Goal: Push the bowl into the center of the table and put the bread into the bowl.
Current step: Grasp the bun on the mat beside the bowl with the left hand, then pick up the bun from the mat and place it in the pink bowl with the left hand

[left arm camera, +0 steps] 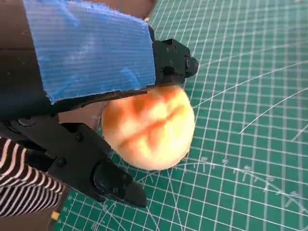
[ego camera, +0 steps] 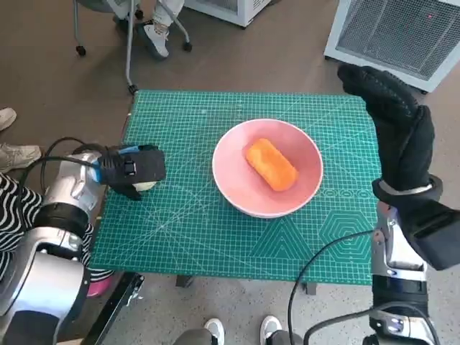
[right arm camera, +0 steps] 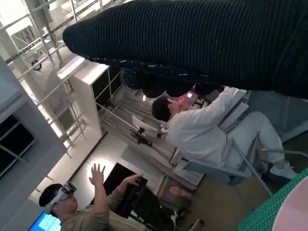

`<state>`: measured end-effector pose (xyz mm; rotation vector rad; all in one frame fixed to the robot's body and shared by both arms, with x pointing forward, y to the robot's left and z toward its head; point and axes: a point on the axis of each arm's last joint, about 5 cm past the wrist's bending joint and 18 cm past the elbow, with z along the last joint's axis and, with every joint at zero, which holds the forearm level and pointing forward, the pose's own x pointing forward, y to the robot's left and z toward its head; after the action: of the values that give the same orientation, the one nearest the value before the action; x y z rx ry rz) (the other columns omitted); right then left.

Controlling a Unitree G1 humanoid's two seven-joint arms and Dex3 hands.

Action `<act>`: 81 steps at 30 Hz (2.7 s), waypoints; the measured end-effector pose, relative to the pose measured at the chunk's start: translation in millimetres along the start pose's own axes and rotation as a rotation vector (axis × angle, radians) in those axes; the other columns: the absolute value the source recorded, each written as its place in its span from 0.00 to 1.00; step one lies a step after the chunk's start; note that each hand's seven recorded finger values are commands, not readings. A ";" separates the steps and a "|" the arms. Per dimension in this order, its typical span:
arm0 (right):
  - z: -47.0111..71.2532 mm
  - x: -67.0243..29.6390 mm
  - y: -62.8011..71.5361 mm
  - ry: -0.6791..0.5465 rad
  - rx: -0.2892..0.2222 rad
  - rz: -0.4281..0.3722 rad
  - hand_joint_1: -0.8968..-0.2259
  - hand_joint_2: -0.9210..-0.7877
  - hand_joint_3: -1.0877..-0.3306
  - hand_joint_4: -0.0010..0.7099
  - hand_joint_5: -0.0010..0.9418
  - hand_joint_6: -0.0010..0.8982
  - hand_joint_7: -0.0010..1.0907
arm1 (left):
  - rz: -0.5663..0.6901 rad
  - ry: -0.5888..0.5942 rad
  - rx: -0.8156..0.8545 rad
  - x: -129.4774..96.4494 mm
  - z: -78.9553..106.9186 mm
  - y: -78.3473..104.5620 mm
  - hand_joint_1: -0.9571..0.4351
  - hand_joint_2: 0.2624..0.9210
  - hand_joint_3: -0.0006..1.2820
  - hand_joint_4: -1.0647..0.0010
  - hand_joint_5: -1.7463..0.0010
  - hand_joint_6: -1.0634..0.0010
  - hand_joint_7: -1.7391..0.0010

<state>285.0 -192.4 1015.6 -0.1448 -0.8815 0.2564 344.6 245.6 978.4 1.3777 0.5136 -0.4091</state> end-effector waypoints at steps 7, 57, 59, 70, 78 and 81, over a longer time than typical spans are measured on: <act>0.0 -2.0 -0.6 0.005 -0.003 0.001 0.21 0.00 0.44 0.21 0.00 0.00 0.48 | 0.016 0.033 0.048 1.7 1.6 -3.0 0.67 0.77 0.03 0.75 0.98 0.70 0.97; 1.5 -1.5 -2.8 0.010 -0.002 0.028 0.22 0.00 0.43 0.21 0.00 0.00 0.47 | 0.669 -0.721 0.098 -55.9 81.6 74.9 0.69 0.98 0.03 0.27 0.43 0.36 0.31; 1.5 -1.3 -2.7 0.010 -0.001 0.029 0.22 0.00 0.43 0.21 0.00 0.00 0.47 | 0.680 -0.760 0.109 -60.2 91.2 76.1 0.69 0.98 0.03 0.27 0.42 0.37 0.32; 1.6 -1.4 -2.6 0.009 -0.001 0.029 0.22 0.00 0.43 0.21 0.00 0.00 0.47 | 0.601 -0.868 0.090 -55.8 132.4 62.4 0.69 0.99 0.02 0.27 0.40 0.39 0.33; 2.3 -1.7 -2.8 0.005 -0.003 0.028 0.23 0.00 0.43 0.21 0.00 0.00 0.47 | 0.512 -0.906 0.101 -42.8 147.5 47.6 0.69 1.00 0.03 0.28 0.39 0.40 0.32; 2.7 -1.9 -2.9 0.003 -0.005 0.028 0.23 0.00 0.43 0.21 0.00 0.00 0.47 | 0.477 -0.901 0.107 -38.4 150.7 42.2 0.69 1.00 0.05 0.31 0.36 0.45 0.31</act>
<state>282.2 -195.7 1016.6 -0.1618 -0.8774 0.2801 352.3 102.2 1051.6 1.2150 -0.5723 -0.6083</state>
